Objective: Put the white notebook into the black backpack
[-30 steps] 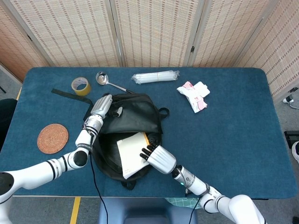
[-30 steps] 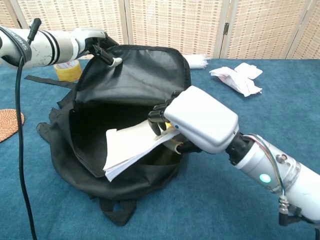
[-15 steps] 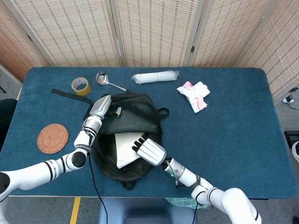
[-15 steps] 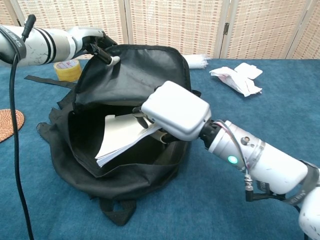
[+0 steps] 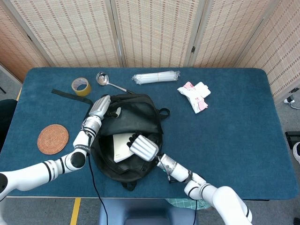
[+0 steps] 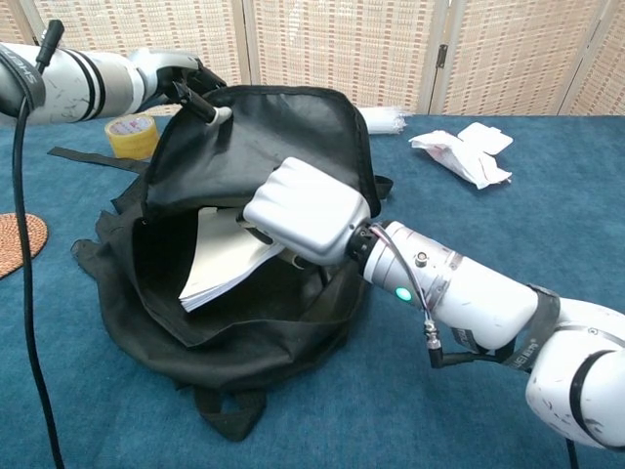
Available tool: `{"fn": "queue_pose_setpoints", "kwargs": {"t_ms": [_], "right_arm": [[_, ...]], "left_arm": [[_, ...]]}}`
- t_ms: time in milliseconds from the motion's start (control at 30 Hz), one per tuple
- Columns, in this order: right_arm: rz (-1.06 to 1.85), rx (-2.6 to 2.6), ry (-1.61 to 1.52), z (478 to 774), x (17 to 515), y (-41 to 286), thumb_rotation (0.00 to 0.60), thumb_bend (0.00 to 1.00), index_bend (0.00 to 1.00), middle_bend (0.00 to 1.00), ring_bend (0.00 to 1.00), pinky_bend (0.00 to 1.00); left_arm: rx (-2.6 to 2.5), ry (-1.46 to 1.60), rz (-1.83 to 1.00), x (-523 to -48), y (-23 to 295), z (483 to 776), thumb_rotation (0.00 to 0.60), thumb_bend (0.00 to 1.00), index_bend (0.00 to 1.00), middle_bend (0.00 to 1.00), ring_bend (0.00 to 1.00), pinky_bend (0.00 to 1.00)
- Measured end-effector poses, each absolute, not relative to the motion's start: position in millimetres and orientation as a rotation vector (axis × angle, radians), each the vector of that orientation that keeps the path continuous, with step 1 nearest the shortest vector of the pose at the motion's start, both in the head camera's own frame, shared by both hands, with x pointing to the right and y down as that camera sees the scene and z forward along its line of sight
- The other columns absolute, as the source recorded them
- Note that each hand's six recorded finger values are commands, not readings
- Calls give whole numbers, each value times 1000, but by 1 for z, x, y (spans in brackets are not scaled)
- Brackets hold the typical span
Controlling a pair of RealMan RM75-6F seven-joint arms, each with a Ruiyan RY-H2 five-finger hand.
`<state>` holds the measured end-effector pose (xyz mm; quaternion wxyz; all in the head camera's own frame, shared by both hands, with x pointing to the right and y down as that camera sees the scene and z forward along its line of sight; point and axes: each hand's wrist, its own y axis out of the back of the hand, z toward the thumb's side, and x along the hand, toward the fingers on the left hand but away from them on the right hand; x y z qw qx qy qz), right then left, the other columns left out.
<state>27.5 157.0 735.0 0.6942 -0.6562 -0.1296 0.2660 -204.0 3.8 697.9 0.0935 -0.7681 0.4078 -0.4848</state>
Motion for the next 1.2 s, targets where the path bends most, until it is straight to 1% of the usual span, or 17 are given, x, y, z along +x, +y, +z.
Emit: {"fn": "queue_pose_setpoints", "kwargs": {"t_ms": [300,367,433,500,600,633,667,700,767,800,900,967,1033,1200], "right_arm": [[618,-1391,-242,742,25,149,600,449,924,524,506,416],[616,-1368,-222,743,24,149,600,448,888,500,487,388],[615,-1349,-202,745,22,150,600,448,825,466,467,358],[611,-1337,-188,745,22,152,600,449,725,419,438,325],[603,-1324,-181,745,21,154,600,449,600,362,397,283],[602,-1324,-182,744,21,155,600,449,553,337,382,265],[601,-1323,-183,744,20,155,600,448,482,305,366,248],[599,-1319,-185,743,20,155,600,448,436,287,358,240],[595,-1315,-188,741,20,156,600,447,314,245,338,225],[593,-1318,-191,741,20,157,600,444,287,237,331,221],[585,-1314,-198,738,23,158,600,396,163,200,303,203],[584,-1304,-202,736,25,158,600,336,55,162,283,194],[589,-1303,-209,735,29,158,600,284,6,124,259,180],[600,-1297,-216,732,38,156,600,120,0,39,188,129]], "left_arm": [[-2284,1221,-1439,-206,4,696,600,580,547,340,265,0],[-2283,1220,-1439,-207,4,696,600,580,546,339,265,0],[-2283,1223,-1440,-207,4,695,600,580,544,338,264,0],[-2282,1226,-1440,-208,3,695,600,580,541,338,264,0],[-2284,1229,-1440,-208,3,695,600,580,537,336,263,0],[-2284,1229,-1439,-208,3,695,600,580,534,335,262,0],[-2285,1227,-1439,-208,3,695,600,580,532,333,261,0],[-2285,1226,-1439,-208,3,695,600,580,532,333,261,0],[-2286,1223,-1439,-208,4,695,600,580,532,331,259,0],[-2286,1224,-1439,-208,4,695,600,580,532,330,259,0],[-2285,1228,-1439,-209,4,694,600,580,532,327,256,0],[-2285,1229,-1440,-209,4,694,600,580,530,325,255,0],[-2286,1229,-1439,-209,4,694,600,580,529,324,254,0],[-2283,1233,-1440,-211,4,693,600,580,527,323,252,0]]}}
